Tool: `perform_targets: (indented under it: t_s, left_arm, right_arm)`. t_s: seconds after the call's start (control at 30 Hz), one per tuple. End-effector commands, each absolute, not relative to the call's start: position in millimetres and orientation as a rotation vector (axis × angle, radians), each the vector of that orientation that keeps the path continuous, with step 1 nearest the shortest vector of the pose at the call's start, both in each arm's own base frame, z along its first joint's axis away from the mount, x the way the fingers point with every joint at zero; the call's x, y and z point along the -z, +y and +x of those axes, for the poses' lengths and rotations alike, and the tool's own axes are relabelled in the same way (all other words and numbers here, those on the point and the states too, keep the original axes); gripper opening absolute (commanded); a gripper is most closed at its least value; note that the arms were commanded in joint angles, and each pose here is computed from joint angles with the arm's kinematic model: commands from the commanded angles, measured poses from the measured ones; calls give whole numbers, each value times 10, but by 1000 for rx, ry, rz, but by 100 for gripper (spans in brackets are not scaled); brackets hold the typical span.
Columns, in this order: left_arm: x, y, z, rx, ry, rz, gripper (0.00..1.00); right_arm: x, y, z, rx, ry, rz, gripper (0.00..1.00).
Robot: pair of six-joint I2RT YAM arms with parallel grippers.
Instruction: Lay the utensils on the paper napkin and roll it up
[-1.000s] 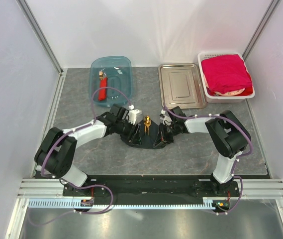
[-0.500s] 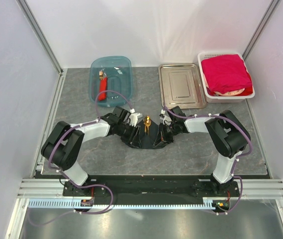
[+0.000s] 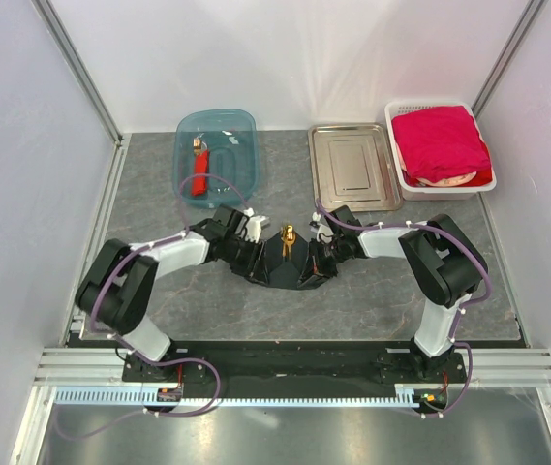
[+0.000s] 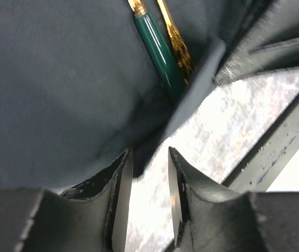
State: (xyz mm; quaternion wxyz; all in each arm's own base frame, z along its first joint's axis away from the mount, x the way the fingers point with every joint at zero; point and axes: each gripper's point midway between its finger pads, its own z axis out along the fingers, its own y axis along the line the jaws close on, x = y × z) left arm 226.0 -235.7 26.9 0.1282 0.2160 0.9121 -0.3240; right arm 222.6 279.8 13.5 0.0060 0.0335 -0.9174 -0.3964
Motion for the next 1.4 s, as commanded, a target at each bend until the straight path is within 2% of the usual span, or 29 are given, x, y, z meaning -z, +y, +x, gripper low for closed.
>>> perform_targets:
  t_s: [0.0, 0.13, 0.37, 0.9, 1.2, 1.37]
  left_arm:
    - [-635, -2331, 2351, 925, 2458, 696, 42]
    - [-788, -2444, 2219, 1060, 2416, 728, 42]
    - [-729, -2700, 2075, 1218, 2471, 721, 33]
    - [-242, -2610, 2238, 1133, 2707, 495, 29]
    - [-185, -2267, 2251, 1135, 2788, 311, 28]
    - [-218, -2168, 2177, 1124, 2791, 344, 28]
  right_arm:
    - [-11, 2722, 2297, 1149, -2939, 117, 0]
    - [-13, 2720, 2297, 1148, -2941, 119, 0]
    - [8, 2720, 2288, 1140, -2937, 119, 0]
    - [50, 2678, 2282, 1106, -2951, 125, 0]
    - [71, 2650, 2300, 1081, -2974, 144, 0]
    - [58, 2662, 2324, 1084, -2977, 153, 0]
